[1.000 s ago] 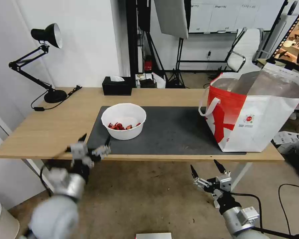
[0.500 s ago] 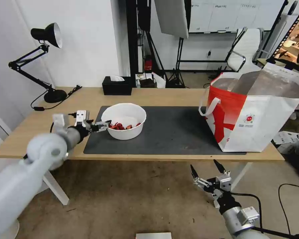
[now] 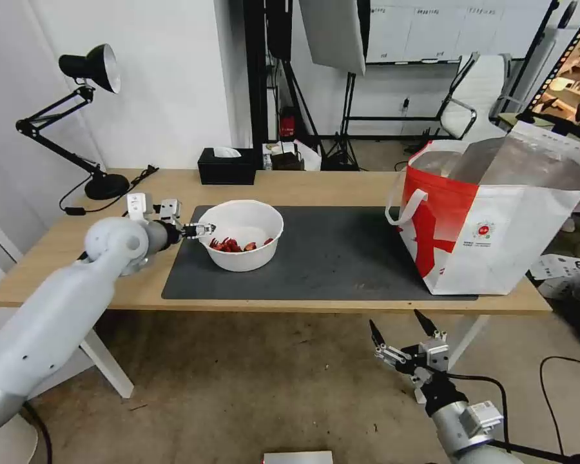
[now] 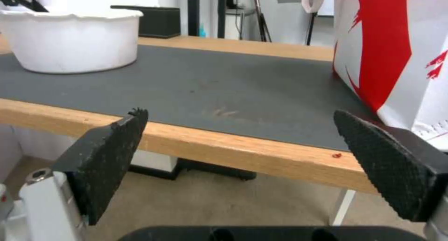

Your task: Pick up the trash from the table and place it into the takeout bag.

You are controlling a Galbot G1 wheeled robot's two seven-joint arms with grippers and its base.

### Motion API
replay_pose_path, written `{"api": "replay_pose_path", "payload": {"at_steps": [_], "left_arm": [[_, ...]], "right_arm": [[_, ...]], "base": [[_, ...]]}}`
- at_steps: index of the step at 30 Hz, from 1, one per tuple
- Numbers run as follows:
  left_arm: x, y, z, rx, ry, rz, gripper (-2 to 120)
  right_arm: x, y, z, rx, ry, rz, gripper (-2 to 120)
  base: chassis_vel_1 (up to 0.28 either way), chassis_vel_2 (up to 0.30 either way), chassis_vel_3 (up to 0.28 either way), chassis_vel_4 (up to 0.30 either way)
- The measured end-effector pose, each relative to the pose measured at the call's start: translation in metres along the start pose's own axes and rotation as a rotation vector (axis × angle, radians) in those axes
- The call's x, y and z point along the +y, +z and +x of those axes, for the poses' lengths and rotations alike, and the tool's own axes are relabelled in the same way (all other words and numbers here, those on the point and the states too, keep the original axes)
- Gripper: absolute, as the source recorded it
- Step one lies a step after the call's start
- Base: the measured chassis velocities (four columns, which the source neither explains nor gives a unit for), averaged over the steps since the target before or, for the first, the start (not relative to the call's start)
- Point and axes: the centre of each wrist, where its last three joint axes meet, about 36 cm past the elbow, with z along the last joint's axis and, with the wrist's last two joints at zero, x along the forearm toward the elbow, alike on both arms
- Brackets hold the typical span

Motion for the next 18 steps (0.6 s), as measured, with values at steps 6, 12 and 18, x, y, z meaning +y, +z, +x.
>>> {"api": "replay_pose_path", "payload": {"at_steps": [6,12,18], "left_arm": [[-0.001,0.002,-0.006,0.024,-0.023,0.012,83],[-0.004,0.008,-0.01,0.037,-0.028,0.019,64],[-0.009,0.007,-0.014,0.041,-0.049,0.038,38]], "right_arm": [[0.0,0.0,0.0,0.0,0.0,0.0,100],[0.0,0.0,0.0,0.0,0.0,0.0,100],[0.0,0.0,0.0,0.0,0.0,0.0,100]], "base": [[0.0,0.0,0.0,0.0],[0.0,0.0,0.0,0.0],[0.0,0.0,0.0,0.0]]}}
